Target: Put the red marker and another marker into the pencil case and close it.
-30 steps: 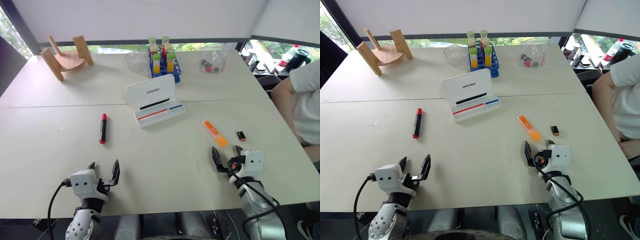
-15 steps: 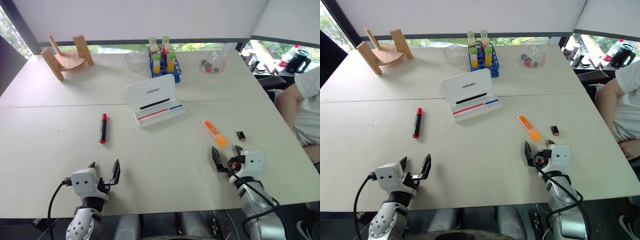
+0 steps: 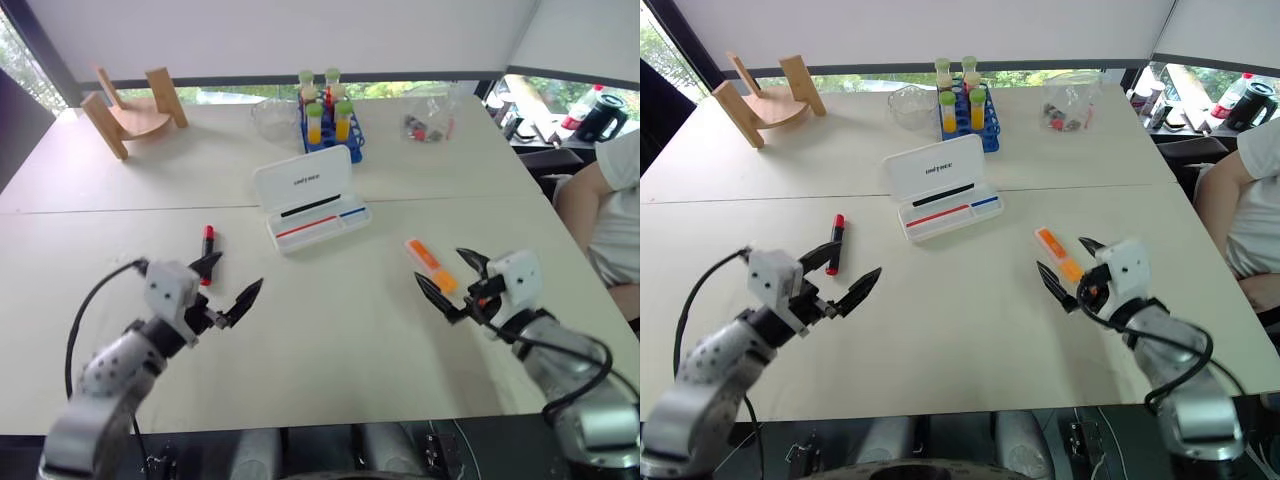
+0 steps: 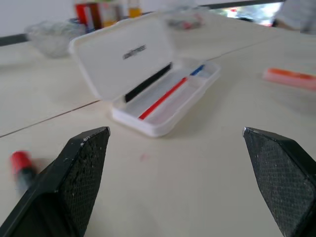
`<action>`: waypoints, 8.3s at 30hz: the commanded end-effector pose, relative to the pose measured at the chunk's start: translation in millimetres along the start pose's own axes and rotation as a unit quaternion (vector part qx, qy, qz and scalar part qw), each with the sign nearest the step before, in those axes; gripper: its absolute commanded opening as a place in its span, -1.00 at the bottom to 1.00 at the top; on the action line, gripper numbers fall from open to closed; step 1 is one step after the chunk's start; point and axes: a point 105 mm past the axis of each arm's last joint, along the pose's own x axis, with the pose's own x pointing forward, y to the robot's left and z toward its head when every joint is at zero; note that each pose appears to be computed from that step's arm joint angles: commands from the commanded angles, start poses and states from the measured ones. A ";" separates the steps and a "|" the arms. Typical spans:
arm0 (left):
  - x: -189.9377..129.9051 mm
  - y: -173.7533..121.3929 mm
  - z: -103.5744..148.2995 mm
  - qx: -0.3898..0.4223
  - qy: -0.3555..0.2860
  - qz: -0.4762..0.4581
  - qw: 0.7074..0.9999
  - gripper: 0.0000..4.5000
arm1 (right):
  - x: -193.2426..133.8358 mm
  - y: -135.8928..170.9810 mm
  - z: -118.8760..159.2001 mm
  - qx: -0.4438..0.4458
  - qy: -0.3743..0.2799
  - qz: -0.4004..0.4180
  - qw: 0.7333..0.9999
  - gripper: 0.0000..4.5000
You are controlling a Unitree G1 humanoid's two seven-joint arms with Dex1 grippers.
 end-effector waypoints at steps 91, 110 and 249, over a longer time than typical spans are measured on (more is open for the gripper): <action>11.6 96.1 -56.1 -0.210 0.121 0.311 0.919 0.97 | 13.6 -15.3 88.4 -0.080 -0.021 0.158 0.984 1.00; 8.4 81.6 26.9 -0.038 0.014 0.110 0.993 -0.87 | 0.4 -11.5 90.9 -0.073 -0.012 0.158 0.985 1.00; -28.9 -11.7 69.4 -0.021 0.053 -0.236 0.970 1.00 | -3.1 -102.6 -82.9 0.140 0.217 -0.129 0.957 0.15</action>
